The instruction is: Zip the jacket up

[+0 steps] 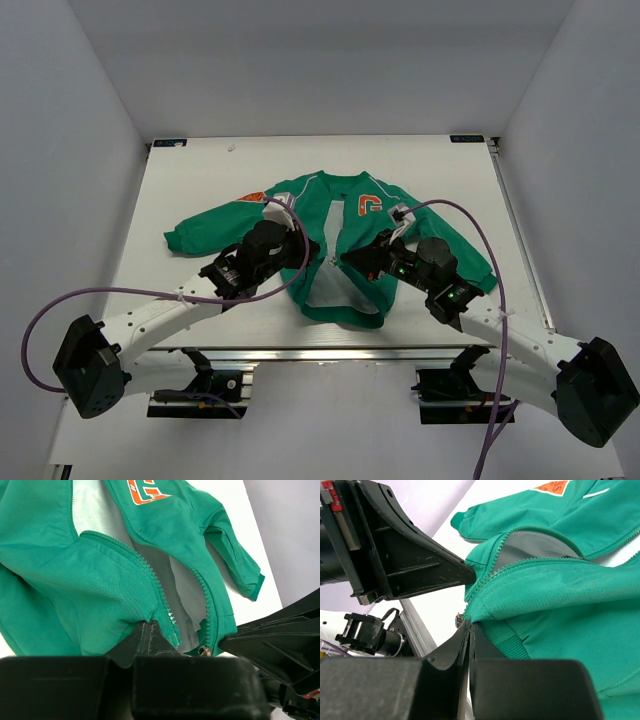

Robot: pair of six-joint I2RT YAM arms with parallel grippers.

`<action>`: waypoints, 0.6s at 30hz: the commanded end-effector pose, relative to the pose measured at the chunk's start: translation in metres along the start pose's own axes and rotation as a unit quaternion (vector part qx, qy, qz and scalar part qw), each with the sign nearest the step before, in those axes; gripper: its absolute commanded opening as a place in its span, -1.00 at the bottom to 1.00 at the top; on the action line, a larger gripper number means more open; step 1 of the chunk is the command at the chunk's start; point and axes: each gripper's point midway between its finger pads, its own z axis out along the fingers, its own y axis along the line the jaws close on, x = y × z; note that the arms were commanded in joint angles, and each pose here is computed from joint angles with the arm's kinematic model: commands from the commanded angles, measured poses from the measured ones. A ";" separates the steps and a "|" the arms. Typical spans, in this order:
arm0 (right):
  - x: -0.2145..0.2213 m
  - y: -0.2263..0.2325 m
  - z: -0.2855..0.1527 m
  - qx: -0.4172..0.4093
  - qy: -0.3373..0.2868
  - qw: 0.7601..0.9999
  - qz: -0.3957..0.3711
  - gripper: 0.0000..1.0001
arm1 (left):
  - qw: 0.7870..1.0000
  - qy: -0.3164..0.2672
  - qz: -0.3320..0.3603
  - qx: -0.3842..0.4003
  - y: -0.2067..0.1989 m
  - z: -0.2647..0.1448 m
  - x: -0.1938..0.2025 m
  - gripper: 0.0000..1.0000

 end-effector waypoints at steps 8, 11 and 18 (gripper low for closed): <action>-0.018 0.010 0.009 -0.008 -0.010 1.000 0.007 -1.00 | 0.999 -0.021 0.005 0.024 -0.010 -0.005 -0.009 -1.00; -0.020 0.013 0.009 -0.015 -0.015 1.000 0.013 -1.00 | 0.999 -0.021 0.005 0.025 -0.008 -0.004 -0.008 -1.00; -0.025 0.016 0.011 -0.018 -0.016 0.999 0.021 -1.00 | 0.999 -0.020 0.005 0.030 -0.010 -0.004 -0.007 -1.00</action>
